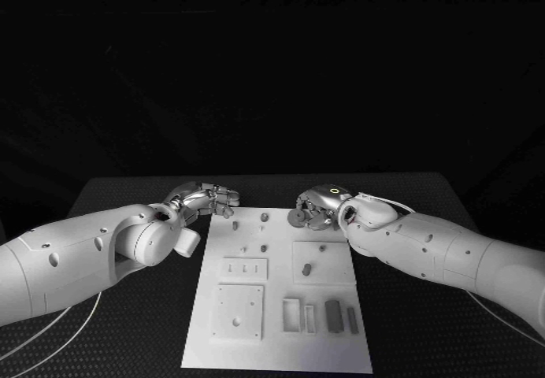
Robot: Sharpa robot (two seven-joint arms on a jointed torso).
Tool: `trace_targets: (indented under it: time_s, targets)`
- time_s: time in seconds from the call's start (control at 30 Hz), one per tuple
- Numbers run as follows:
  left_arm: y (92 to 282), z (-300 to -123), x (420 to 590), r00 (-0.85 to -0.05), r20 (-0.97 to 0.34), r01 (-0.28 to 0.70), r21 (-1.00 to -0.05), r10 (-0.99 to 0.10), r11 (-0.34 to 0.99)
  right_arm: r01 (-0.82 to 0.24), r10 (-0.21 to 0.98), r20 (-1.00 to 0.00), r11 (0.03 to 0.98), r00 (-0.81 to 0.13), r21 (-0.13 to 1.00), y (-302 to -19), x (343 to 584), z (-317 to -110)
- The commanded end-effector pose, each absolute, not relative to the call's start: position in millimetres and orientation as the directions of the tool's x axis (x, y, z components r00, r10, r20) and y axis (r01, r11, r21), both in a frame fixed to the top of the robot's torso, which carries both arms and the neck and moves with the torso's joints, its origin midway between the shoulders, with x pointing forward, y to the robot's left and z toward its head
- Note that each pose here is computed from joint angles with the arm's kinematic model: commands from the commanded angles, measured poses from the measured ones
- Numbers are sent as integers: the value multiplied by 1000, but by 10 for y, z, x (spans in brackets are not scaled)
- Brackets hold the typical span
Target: Assemble the parts on the task board
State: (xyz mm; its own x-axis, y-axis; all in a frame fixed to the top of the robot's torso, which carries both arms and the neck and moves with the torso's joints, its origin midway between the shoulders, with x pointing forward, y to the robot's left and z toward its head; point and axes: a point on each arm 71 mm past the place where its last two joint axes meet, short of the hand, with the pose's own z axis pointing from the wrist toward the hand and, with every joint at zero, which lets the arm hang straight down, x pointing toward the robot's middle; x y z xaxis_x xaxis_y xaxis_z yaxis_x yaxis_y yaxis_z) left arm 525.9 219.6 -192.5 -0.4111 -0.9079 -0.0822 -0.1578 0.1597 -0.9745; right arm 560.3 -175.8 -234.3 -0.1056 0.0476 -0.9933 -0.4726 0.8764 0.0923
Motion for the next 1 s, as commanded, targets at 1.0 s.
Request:
trace_targets:
  time_s: [1.0]
  targets:
    - [2200,-1911,5245,-413,-86,-152,-975,-907,161,-532,-40,-996,844,74,-73,-1447,5292,-2079]
